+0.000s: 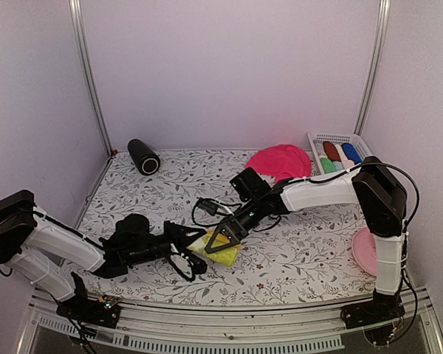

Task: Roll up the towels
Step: Pass from the left arm to the right

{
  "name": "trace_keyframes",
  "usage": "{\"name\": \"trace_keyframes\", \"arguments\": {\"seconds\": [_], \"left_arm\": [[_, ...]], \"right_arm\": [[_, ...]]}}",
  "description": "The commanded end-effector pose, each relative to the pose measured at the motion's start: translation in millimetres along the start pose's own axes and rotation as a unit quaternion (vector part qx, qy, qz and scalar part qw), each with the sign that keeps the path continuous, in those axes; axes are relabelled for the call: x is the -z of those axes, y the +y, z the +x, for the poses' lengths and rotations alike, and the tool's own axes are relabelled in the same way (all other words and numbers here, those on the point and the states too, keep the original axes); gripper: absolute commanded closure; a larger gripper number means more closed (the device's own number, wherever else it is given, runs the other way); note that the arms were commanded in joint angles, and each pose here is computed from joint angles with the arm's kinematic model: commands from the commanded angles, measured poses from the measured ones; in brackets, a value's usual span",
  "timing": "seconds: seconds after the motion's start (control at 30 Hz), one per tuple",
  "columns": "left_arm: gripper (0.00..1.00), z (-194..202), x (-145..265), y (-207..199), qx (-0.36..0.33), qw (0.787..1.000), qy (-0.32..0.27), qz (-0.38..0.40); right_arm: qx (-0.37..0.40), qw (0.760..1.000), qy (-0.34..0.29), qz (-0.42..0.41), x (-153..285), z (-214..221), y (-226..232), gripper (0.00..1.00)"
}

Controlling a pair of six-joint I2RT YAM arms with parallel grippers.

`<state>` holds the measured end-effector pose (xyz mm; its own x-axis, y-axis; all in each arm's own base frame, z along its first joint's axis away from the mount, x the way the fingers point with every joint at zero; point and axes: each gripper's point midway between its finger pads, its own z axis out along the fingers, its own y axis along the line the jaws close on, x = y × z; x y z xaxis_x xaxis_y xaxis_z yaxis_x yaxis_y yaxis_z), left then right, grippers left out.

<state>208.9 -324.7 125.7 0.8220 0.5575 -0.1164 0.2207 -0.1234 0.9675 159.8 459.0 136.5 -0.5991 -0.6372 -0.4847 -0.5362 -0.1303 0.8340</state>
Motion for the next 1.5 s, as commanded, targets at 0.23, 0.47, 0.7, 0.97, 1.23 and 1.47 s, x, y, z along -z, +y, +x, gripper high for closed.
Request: {"name": "trace_keyframes", "arguments": {"seconds": [0.23, 0.47, 0.7, 0.97, 1.23, 1.47], "left_arm": [[1.0, 4.3, -10.8, -20.3, 0.068, 0.994, 0.016, 0.086], [1.0, 4.1, -11.4, -36.6, 0.085, 0.987, 0.012, 0.132], [1.0, 5.6, -14.4, -43.2, 0.101, 0.983, 0.015, 0.155], [1.0, 8.6, -18.8, -41.7, 0.105, 0.983, 0.023, 0.15], [0.44, 19.4, -23.9, -30.7, 0.129, 0.981, 0.045, 0.136], [0.03, 50.3, -19.7, -18.0, 0.199, 0.968, 0.075, 0.135]], "right_arm": [[0.066, 0.994, 0.02, 0.084, 10.0, -2.7, 0.9, 0.31], [0.088, 0.987, 0.03, 0.132, 14.3, -2.5, -7.9, 0.38], [0.106, 0.982, 0.052, 0.145, 6.6, 3.8, -6.2, 0.45], [0.096, 0.986, 0.062, 0.125, 0.3, 9.1, -6.6, 0.85], [0.1, 0.986, 0.05, 0.126, 6.4, 0.4, -1.5, 0.97], [0.073, 0.983, -0.016, 0.167, 60.4, -17.1, -10.8, 0.97]]}}
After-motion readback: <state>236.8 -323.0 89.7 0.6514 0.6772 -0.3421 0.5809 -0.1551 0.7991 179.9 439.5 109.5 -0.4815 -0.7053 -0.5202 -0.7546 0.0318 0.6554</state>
